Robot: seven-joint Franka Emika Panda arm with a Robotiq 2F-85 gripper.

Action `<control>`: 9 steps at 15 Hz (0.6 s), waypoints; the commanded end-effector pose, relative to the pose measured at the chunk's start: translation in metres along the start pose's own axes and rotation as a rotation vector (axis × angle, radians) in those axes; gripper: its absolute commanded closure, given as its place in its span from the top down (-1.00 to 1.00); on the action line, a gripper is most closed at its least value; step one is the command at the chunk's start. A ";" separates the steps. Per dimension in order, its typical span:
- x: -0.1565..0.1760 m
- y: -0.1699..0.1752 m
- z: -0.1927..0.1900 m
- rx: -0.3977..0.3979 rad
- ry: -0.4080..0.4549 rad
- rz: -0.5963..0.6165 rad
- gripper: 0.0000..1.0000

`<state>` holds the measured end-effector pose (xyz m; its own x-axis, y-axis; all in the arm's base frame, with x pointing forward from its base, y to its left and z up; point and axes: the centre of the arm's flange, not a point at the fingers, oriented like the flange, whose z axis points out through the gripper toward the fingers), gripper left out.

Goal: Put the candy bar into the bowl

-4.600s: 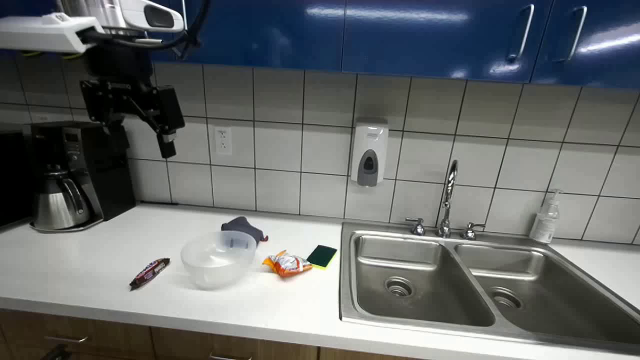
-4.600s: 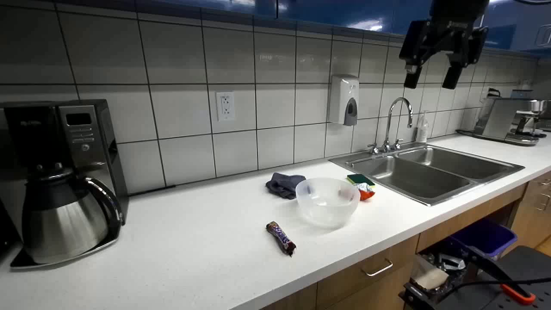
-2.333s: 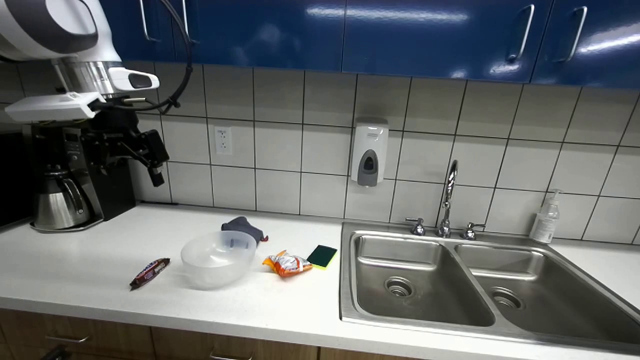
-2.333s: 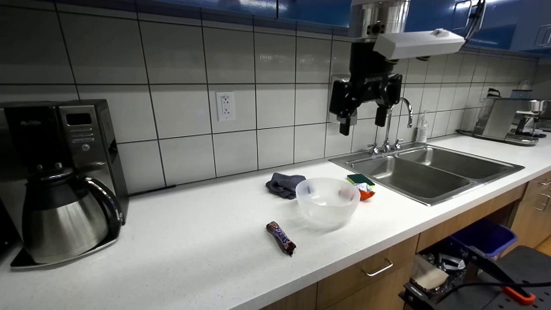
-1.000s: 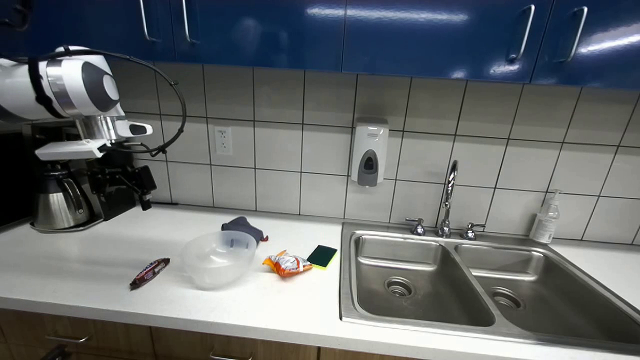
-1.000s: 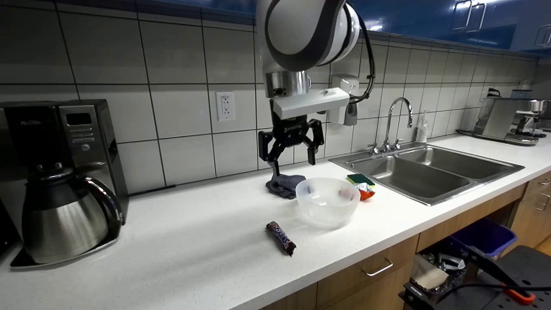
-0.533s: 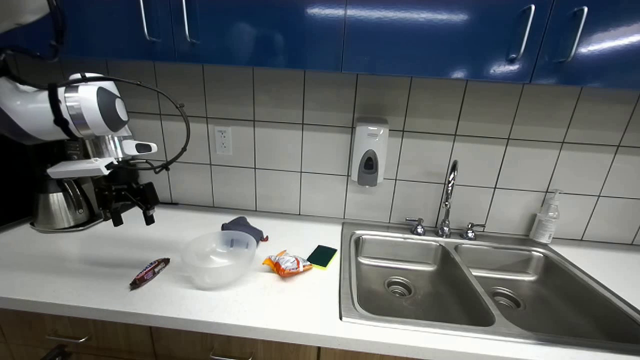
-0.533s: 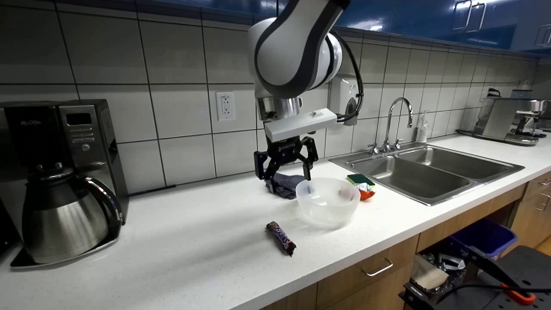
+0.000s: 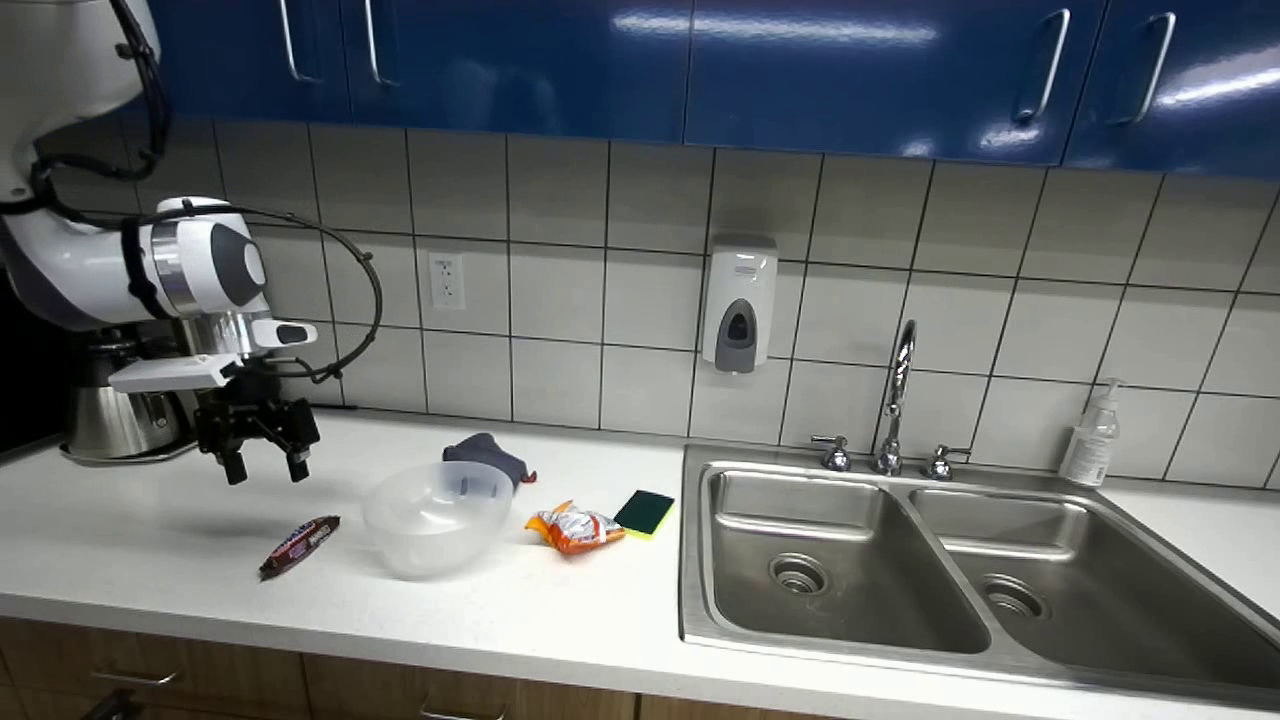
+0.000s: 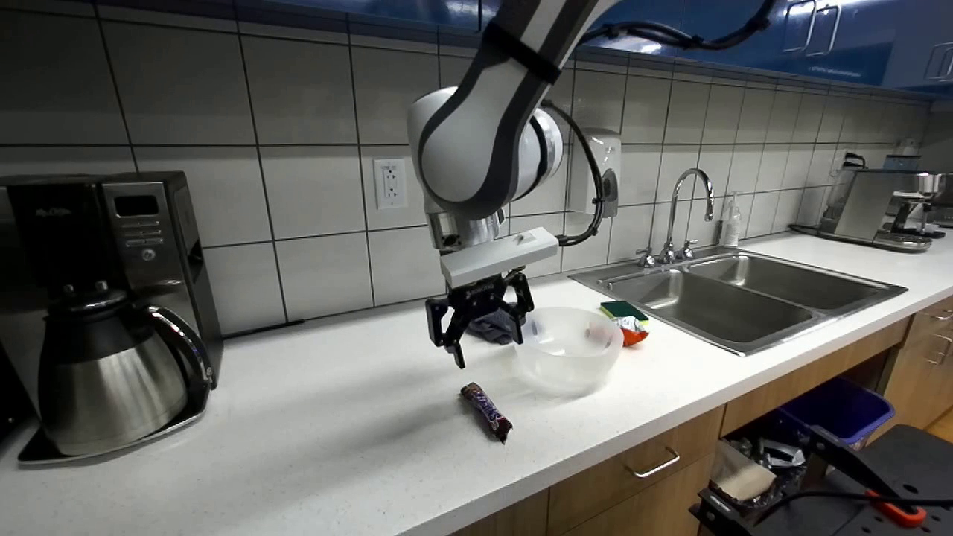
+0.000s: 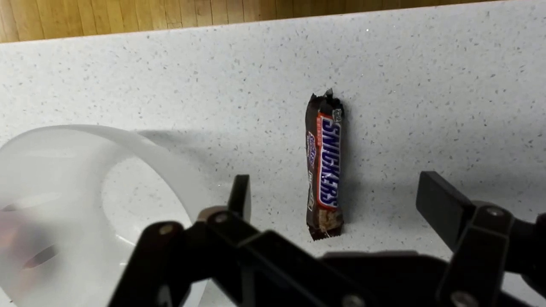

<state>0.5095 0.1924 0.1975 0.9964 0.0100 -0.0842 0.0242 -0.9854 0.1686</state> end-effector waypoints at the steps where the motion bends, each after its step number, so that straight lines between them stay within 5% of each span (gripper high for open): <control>1: 0.019 -0.013 0.017 0.014 -0.007 0.003 1.00; 9: 0.029 -0.015 0.047 0.079 -0.059 0.005 1.00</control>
<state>0.5236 0.2007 0.1520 0.9910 -0.0093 -0.1339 0.0074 -0.9922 0.1243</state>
